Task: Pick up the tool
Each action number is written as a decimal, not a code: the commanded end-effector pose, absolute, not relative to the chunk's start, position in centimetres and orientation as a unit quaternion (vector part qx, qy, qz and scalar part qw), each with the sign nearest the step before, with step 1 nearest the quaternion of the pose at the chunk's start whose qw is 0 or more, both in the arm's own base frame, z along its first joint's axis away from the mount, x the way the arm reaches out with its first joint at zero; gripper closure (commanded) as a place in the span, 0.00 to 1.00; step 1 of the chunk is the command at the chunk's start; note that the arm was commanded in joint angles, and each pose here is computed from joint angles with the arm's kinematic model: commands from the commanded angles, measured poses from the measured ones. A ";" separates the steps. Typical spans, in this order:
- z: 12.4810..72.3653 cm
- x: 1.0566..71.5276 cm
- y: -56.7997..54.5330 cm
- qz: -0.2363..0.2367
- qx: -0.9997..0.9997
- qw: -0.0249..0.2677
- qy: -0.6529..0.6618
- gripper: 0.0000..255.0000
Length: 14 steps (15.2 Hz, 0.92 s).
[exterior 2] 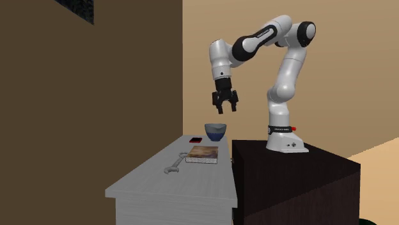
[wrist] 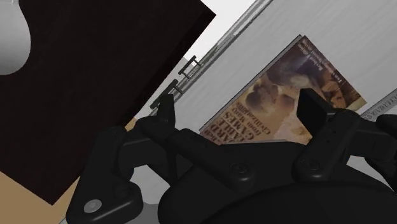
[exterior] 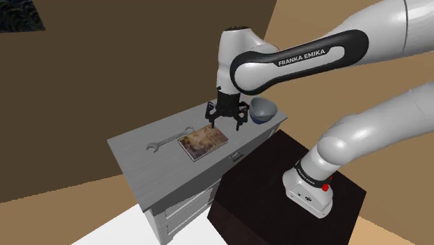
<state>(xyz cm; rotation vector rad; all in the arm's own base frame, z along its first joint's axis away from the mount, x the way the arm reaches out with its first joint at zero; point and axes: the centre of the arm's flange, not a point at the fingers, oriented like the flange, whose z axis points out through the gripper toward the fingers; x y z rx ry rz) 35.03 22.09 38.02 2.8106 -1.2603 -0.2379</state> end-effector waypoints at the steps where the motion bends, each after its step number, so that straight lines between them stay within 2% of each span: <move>1: 36.4 36.4 23.6 -0.072 0.893 0.023 -0.443 0.00; 14: 26.8 47.5 30.1 -0.039 0.768 0.011 -0.639 0.00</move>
